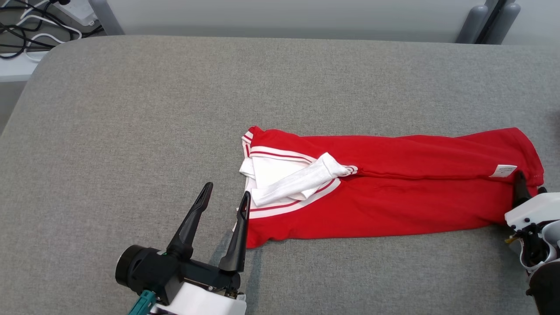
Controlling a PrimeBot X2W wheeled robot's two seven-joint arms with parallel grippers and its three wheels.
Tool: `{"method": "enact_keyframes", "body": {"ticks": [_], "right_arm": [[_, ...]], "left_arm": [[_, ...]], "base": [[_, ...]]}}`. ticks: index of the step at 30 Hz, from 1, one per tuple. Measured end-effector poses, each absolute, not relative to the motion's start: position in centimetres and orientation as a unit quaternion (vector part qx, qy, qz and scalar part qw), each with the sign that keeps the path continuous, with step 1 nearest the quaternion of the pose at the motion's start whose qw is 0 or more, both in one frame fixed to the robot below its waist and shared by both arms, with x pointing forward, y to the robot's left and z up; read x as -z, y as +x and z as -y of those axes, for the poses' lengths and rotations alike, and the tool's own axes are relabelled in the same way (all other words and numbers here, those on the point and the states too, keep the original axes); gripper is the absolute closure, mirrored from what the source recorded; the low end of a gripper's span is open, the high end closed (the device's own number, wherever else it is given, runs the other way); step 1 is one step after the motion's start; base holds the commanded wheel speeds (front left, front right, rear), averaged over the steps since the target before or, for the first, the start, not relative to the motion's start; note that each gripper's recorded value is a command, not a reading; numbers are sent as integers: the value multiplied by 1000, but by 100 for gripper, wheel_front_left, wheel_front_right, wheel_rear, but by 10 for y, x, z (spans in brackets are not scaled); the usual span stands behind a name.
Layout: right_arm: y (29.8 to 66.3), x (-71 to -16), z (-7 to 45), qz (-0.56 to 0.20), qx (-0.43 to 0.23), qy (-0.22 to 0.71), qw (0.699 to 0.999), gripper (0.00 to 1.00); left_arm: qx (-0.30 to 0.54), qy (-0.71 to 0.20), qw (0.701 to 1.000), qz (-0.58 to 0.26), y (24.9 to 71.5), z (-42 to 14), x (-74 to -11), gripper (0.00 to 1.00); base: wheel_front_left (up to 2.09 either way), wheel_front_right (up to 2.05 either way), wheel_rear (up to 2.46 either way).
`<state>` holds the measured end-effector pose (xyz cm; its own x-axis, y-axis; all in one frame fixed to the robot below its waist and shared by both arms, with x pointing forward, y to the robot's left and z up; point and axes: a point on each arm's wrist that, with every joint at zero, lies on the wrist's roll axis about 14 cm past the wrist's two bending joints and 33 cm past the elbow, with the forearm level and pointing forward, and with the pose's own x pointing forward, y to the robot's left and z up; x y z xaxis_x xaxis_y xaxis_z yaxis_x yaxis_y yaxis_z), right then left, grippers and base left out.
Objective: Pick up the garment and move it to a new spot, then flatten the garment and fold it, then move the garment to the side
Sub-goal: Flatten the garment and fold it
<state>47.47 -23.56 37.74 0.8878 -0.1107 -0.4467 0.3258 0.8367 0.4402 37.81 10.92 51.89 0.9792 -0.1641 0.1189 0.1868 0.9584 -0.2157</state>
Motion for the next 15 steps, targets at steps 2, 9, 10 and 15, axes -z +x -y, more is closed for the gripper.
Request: {"method": "enact_keyframes", "body": {"ticks": [2, 9, 10, 15], "right_arm": [[470, -368, 234, -226, 118, 259, 932, 0], [470, -365, 230, -248, 113, 262, 926, 75], [470, -365, 229, -248, 112, 264, 925, 100], [470, -366, 221, -253, 103, 269, 924, 100]], "left_arm": [[88, -114, 988, 46, 379, -109, -517, 0], [91, -113, 988, 51, 381, -108, -520, 0], [91, -114, 988, 53, 381, -108, -521, 0], [90, -114, 988, 56, 380, -109, -523, 0]], "base": [[0, 0, 0], [0, 0, 0], [0, 0, 0], [0, 0, 0]]}}
